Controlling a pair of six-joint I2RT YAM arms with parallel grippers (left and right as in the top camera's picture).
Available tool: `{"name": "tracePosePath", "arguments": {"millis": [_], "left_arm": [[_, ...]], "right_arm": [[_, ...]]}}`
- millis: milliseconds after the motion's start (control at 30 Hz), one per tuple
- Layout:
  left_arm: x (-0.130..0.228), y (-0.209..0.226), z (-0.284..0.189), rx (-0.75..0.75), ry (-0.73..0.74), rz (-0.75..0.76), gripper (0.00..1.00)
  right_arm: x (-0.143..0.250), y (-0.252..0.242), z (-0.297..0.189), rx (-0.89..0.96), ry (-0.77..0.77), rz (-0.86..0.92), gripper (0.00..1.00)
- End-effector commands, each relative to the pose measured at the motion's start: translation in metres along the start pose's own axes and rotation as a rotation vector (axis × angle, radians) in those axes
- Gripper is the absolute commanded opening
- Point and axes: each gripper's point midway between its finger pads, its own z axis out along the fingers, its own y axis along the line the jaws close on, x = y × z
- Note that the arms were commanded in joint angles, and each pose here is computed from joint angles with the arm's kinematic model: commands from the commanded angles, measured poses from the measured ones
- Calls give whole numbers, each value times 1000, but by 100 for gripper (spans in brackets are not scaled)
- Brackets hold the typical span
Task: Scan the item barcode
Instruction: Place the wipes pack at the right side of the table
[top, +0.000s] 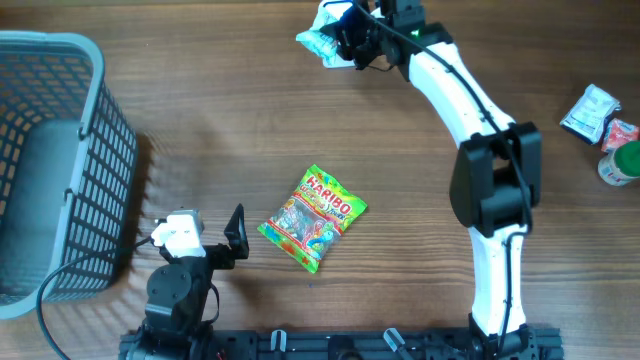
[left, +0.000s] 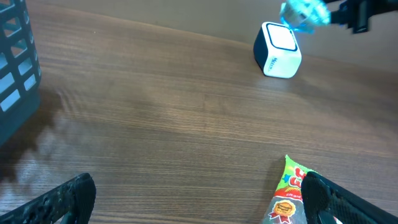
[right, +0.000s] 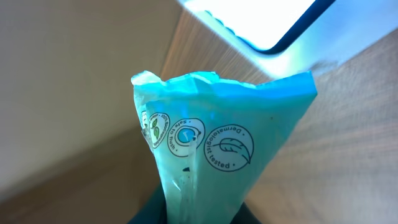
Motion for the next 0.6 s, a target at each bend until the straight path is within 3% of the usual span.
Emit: {"name": "tracePosePath", "arguments": {"millis": [0,233,367,467,567], "left_arm": [[0,0,0,2,-3,13,100],[0,0,0,2,-3,13,100],[0,0,0,2,-3,13,100],[0,0,0,2,-3,13,100],[0,0,0,2,-3,13,100]], "right_arm": [[-28,-32,19,66,-106,100,5],[-49,-22,-17,131,-166,62,5],[-84,-6,-135,292,-414,-3,5],[-116,-44,-228,487,-594,63,5],[-162,-107,-292,663,-660,127,5]]}}
